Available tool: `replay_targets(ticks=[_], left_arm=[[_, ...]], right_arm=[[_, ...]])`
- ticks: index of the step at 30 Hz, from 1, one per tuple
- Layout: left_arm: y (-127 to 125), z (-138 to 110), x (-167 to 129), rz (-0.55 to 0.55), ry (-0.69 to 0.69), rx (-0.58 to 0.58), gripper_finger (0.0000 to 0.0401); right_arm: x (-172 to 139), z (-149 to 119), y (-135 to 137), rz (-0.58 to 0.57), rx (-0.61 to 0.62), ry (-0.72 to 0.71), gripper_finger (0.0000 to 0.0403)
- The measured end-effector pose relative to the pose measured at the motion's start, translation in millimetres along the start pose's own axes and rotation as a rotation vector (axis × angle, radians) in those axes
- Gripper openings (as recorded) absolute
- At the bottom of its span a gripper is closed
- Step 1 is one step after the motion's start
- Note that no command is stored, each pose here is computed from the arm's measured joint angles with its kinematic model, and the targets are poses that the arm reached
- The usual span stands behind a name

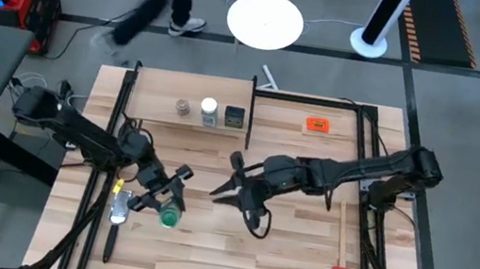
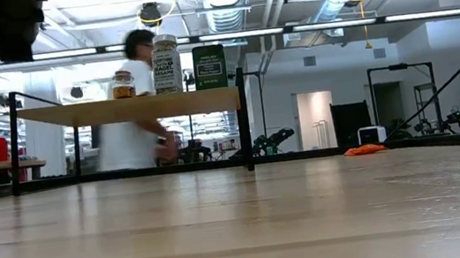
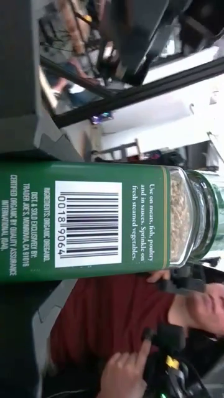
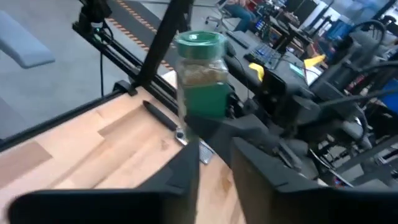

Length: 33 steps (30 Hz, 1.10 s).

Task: Shelf spices
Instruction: Put the green seasoning bottle on the shelf

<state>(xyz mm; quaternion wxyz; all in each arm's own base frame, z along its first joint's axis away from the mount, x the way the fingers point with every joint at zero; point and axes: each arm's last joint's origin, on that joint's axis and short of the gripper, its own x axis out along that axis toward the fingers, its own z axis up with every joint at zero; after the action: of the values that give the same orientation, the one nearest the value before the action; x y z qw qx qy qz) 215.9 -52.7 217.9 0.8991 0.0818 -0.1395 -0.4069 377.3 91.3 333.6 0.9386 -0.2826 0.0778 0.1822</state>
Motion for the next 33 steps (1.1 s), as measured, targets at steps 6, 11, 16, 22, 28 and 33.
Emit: replay_targets(ticks=[6,11,16,22,28,33], left_arm=[[13.2,-2.6,16.9,-0.032,-0.033,0.000,0.0174],[25.7,-12.2,34.8,-0.106,-0.012,-0.024,0.0174],[30.6,-16.5,34.0,-0.149,-0.022,0.003,0.0175],[35.9,-20.7,29.4,-0.132,0.012,-0.026,0.0175],[36.1,-24.1,22.0,-0.328,0.021,-0.059,0.0174],[34.8,-19.0,26.1,-0.350,-0.005,-0.074,0.0177]], right_arm=[[20.1,-2.3,14.3,0.015,0.032,-0.030,0.0213],[32.4,-4.2,19.9,0.024,0.031,-0.032,0.0283],[34.8,-3.0,25.9,0.010,0.027,-0.008,0.0298],[33.8,-6.0,24.8,-0.002,0.068,0.036,0.0298],[33.5,-9.0,27.3,0.063,0.080,0.045,0.0297],[33.6,-8.9,25.4,0.007,-0.028,0.065,0.0297]])
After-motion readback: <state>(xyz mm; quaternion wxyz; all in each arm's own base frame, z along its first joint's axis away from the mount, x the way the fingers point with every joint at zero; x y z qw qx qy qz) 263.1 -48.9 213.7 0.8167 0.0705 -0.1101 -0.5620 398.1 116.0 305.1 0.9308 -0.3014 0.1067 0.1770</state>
